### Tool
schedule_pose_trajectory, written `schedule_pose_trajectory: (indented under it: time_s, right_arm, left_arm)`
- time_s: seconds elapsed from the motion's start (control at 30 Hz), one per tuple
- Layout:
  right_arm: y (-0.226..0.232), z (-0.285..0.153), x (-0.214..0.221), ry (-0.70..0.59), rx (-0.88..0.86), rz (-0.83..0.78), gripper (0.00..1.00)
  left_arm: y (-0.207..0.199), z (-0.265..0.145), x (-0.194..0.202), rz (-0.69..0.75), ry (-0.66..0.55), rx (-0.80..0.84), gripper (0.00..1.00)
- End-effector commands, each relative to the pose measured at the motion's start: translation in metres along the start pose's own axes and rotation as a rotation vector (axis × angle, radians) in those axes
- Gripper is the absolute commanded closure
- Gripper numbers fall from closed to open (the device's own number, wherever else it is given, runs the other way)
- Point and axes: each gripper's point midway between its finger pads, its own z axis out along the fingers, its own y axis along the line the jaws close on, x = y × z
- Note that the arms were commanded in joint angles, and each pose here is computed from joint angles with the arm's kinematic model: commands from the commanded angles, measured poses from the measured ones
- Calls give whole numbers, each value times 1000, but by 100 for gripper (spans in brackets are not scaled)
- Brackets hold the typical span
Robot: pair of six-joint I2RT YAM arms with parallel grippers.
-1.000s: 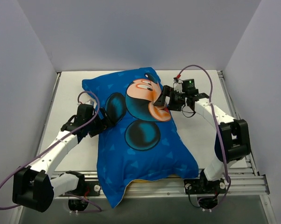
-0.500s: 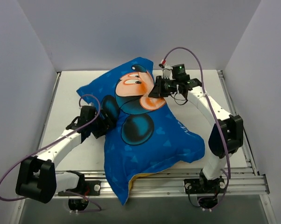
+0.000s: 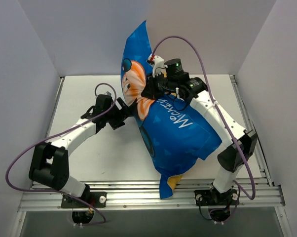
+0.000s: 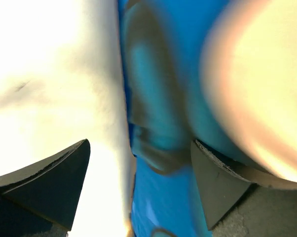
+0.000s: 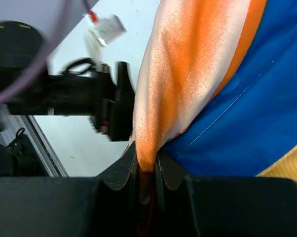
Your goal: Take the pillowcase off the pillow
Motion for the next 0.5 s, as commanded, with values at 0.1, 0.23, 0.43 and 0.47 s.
schedule_pose_trajectory:
  time_s: [0.1,0.23,0.43,0.47]
  right_arm:
    - [49,71,122,225,-153,50,100]
    - [105,102,167,335,-208,3,100]
    - [142,126,175,340,-208,22,79]
    - [148,125,171,325,-204,9,67]
  left_arm:
    - [17,-78,0,-9,-168,15,6]
    - [18,-168,8,27,-295,79,6]
    - [36,-288,6,65,-526,60,6]
    - [32,-306,5,70,-555,77,6]
